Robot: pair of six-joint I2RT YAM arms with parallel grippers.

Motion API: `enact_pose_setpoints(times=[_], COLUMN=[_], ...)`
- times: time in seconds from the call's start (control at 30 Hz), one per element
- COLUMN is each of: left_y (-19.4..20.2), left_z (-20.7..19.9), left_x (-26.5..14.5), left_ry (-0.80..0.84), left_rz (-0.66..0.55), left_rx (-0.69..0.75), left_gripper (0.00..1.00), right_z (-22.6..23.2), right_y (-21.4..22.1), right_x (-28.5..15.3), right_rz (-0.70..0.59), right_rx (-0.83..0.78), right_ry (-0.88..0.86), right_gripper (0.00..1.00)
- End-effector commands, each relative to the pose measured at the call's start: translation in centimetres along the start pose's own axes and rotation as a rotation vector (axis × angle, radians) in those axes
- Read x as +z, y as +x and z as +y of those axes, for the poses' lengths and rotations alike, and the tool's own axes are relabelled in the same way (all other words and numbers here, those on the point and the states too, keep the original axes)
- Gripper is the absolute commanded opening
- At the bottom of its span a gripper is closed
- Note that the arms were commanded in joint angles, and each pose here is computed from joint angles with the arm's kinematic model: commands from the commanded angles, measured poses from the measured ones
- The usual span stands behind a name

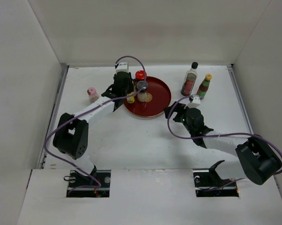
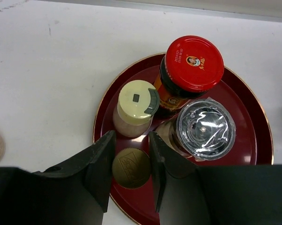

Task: Organize the condiment bottles

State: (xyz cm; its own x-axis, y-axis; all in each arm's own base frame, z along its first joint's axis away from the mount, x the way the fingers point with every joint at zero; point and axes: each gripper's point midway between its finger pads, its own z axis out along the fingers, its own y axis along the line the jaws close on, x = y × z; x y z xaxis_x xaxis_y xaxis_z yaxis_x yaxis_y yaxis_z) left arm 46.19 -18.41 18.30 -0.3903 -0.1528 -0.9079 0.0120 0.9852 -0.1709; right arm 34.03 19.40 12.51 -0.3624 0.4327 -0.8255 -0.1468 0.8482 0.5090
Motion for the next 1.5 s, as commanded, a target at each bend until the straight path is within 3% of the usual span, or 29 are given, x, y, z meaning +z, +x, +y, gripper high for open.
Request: enact_pose_setpoints(times=[0.0, 0.2, 0.47, 0.7, 0.87, 1.03, 1.23, 1.47], left_y=[-3.7, -1.2, -1.2, -3.4, -5.6, -5.0, -2.8, -1.4], left_z=[-1.7, -2.5, -2.8, -1.7, 3.6, 10.7, 18.8, 20.8], left_x=[0.7, 2.1, 0.8, -2.5, -5.3, -6.2, -3.8, 0.5], left_ry=[0.043, 0.045, 0.018, -0.011, -0.145, -0.295, -0.414, -0.447], left_rz=[-0.130, -0.100, -0.127, -0.203, -0.303, -0.314, -0.233, -0.138], left_rx=[-0.044, -0.026, -0.011, -0.038, -0.117, -0.202, -0.340, -0.338], left_gripper=[0.21, 0.24, 0.61, 0.77, 0.82, 0.89, 0.90, 0.89], right_z=[1.8, 1.8, 1.8, 1.8, 1.9, 1.9, 1.9, 1.8], right_y=[-2.4, -2.5, -2.2, -2.2, -2.3, -2.5, -2.3, -2.2], right_x=[0.3, 0.2, 0.3, 0.3, 0.3, 0.2, 0.5, 0.4], right_rz=[-0.074, -0.075, -0.066, -0.067, -0.070, -0.077, -0.068, -0.067], right_rx=[0.017, 0.018, 0.020, 0.021, 0.020, 0.020, 0.014, 0.014], right_ry=[-0.057, -0.057, -0.057, -0.059, -0.060, -0.059, -0.058, -0.053], right_gripper=[0.97, 0.98, 0.98, 0.98, 0.98, 0.98, 0.98, 0.98])
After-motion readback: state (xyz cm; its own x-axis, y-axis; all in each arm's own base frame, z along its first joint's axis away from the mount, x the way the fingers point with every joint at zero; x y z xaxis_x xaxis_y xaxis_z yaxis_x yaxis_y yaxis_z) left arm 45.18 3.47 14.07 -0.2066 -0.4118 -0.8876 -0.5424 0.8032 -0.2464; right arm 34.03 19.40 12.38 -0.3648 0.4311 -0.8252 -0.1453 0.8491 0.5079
